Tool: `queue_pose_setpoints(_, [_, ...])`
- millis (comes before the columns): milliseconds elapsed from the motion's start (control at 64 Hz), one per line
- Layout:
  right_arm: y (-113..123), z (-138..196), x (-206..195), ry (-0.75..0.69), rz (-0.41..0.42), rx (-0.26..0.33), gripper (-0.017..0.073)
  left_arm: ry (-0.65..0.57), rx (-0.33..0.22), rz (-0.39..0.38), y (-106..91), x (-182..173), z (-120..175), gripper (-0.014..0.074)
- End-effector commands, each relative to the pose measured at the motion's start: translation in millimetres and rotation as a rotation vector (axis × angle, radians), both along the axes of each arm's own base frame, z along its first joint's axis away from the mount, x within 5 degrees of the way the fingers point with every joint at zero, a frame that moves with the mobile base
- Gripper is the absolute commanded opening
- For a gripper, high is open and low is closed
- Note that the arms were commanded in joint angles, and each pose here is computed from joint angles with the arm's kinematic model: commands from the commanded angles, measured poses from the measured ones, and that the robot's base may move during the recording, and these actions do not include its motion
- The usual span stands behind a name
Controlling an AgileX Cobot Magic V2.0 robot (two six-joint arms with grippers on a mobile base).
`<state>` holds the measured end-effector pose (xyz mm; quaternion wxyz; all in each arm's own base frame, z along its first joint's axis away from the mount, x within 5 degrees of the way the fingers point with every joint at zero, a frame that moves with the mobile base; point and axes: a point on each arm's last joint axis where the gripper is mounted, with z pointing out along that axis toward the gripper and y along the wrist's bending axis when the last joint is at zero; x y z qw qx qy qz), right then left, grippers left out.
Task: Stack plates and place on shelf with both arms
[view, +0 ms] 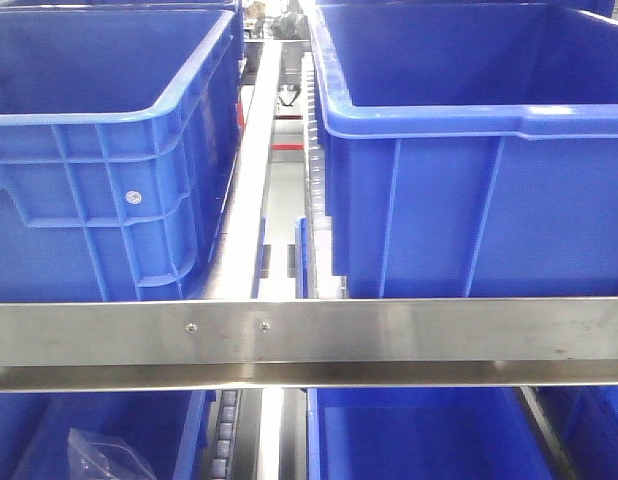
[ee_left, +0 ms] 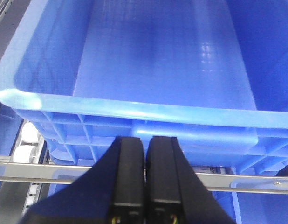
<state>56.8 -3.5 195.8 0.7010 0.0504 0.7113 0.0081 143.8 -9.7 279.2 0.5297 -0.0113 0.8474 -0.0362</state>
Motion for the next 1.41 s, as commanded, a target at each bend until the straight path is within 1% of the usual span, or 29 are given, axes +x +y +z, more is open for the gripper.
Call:
queue_pose_setpoints(0, [0.3,9.1,-1.7,-0.102,0.001,-0.020,0.0024,-0.118,-0.016,-0.006,-1.0,4.0,17.6,0.0087])
queue_pose_setpoints(891, [0.3,9.1,-1.7,-0.102,0.001,-0.020,0.0024,-0.118,-0.016,-0.006,-1.0,4.0,17.6,0.0087])
queue_pose_setpoints(953, [0.3,9.1,-1.7,-0.102,0.001,-0.020,0.0024,-0.123,0.012,-0.014,-0.9,3.1,18.2,0.0087])
queue_pose_setpoints(1031, [0.3,9.1,-1.7,-0.102,0.001,-0.020,0.0024,-0.167,-0.006,-0.018,-1.3,-4.9,22.8,0.0087])
queue_pose_setpoints(1156, [0.3,9.1,-1.7,-0.102,0.001,-0.020,0.0024,-0.244,-0.013,-0.027,-0.5,-23.8,15.8,0.0087])
queue_pose_setpoints(1344, [0.3,9.1,-1.7,-0.102,0.001,-0.020,0.0024,-0.417,-0.031,-0.043,1.3,-57.5,-19.7,0.0087])
queue_pose_setpoints(1391, [0.3,9.1,-1.7,-0.102,0.001,-0.020,0.0024,-0.439,-0.033,-0.044,1.9,-64.8,-30.8,0.0087])
